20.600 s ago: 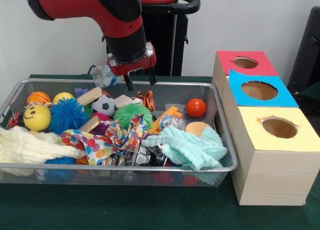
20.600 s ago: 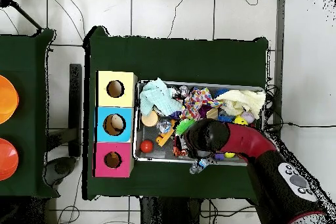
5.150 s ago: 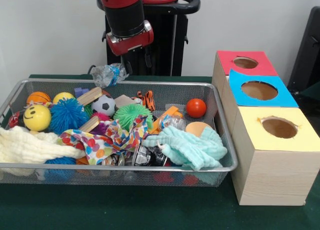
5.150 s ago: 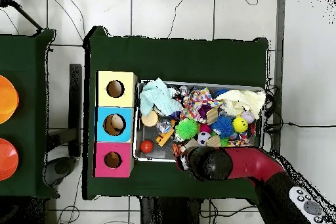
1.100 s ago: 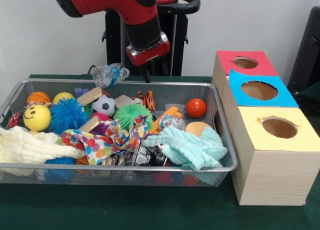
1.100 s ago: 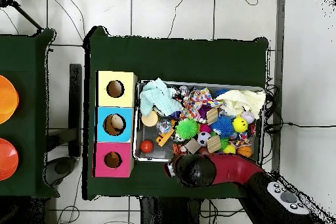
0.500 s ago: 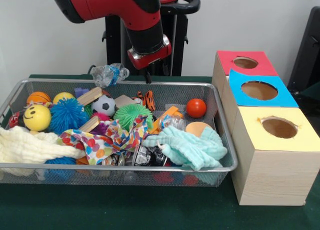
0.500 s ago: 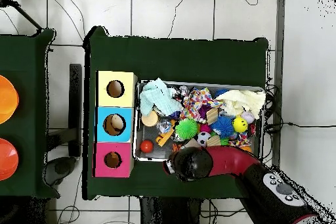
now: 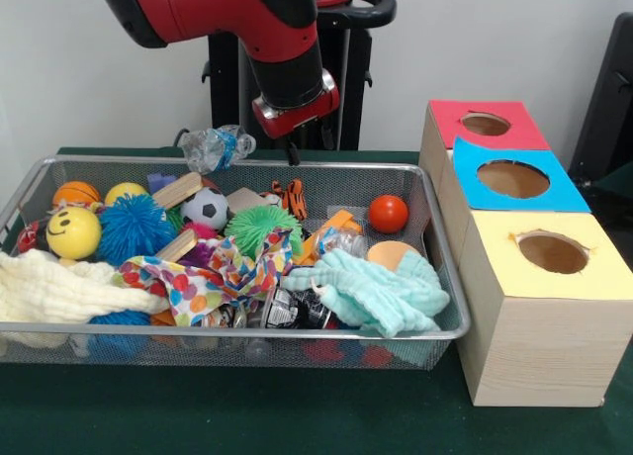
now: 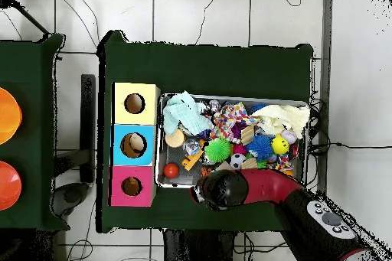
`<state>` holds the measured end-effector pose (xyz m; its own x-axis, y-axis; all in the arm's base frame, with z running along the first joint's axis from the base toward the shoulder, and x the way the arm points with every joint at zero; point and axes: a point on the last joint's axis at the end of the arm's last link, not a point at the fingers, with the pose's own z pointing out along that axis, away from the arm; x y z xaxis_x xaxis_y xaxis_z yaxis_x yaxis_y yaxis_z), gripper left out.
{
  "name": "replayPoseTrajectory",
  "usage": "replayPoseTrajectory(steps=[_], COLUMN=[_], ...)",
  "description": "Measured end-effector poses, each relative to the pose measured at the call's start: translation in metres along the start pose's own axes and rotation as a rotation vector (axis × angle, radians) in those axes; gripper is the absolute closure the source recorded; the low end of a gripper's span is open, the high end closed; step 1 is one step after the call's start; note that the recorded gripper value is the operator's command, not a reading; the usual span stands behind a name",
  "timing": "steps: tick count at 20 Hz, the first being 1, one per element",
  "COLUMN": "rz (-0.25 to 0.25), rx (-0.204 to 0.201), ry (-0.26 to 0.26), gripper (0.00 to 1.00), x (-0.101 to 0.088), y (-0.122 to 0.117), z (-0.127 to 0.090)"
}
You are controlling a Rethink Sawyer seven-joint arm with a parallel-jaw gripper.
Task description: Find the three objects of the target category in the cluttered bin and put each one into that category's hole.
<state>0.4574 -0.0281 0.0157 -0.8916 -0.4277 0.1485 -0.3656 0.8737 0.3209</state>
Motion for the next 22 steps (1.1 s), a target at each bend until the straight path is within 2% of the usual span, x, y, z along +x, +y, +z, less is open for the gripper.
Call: replayPoseTrajectory(steps=[10,22], rz=[-0.003,-0.005], rx=[-0.014,-0.012], ry=[0.04,0.049], gripper=[0.0,0.0], x=[-0.0049,-0.0077], y=[-0.0022,-0.004], z=[-0.0004,-0.0009])
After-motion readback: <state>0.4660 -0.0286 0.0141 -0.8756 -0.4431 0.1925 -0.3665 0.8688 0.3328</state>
